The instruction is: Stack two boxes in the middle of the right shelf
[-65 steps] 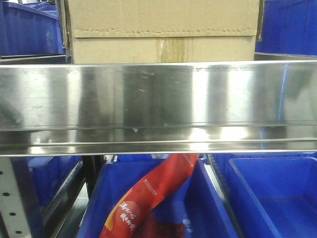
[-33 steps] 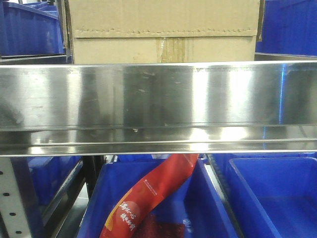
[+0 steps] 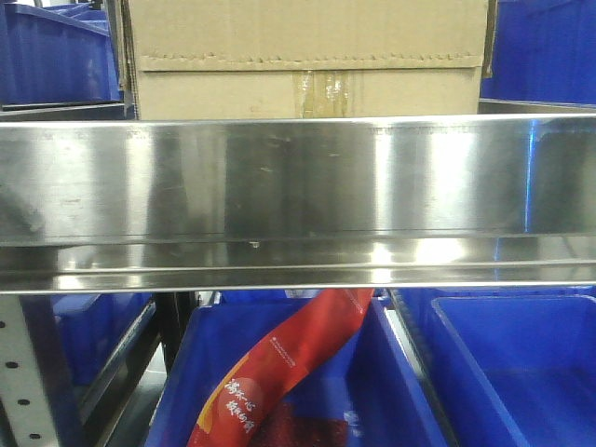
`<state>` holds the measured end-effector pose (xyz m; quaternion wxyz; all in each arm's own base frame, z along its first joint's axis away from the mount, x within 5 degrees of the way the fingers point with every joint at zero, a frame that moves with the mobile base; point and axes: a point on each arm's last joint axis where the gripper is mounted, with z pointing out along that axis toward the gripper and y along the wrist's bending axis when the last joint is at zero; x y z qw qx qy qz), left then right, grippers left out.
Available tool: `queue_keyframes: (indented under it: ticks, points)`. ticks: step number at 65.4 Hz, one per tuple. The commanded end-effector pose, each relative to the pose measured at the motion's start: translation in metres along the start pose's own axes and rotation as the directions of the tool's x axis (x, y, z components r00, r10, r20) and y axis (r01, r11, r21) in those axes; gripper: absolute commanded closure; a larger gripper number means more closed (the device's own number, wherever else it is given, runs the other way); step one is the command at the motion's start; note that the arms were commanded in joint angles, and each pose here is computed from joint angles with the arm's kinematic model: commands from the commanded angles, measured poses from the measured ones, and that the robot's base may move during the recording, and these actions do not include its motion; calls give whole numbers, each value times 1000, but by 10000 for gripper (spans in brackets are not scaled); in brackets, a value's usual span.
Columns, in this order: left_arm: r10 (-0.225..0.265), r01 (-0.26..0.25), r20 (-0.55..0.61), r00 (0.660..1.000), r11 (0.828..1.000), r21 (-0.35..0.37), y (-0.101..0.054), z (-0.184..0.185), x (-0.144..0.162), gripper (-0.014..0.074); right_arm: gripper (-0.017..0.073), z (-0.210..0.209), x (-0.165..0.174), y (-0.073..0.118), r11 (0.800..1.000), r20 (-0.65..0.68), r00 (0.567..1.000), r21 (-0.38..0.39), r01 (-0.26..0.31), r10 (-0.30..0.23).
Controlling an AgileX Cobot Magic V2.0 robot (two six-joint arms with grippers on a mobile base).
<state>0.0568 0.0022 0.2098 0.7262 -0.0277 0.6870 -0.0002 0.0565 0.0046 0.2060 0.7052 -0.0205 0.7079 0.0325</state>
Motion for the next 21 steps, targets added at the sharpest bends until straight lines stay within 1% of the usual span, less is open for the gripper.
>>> queue_keyframes:
  ticks: [1,21]
  points:
    - [-3,3,23,1000,1000,-1,0,-1,-3,705,715,0,0,0,1000,12,1000,4,-5,5]
    - [-3,3,23,1000,1000,-1,0,-1,-3,705,715,0,0,0,1000,12,1000,4,-5,5]
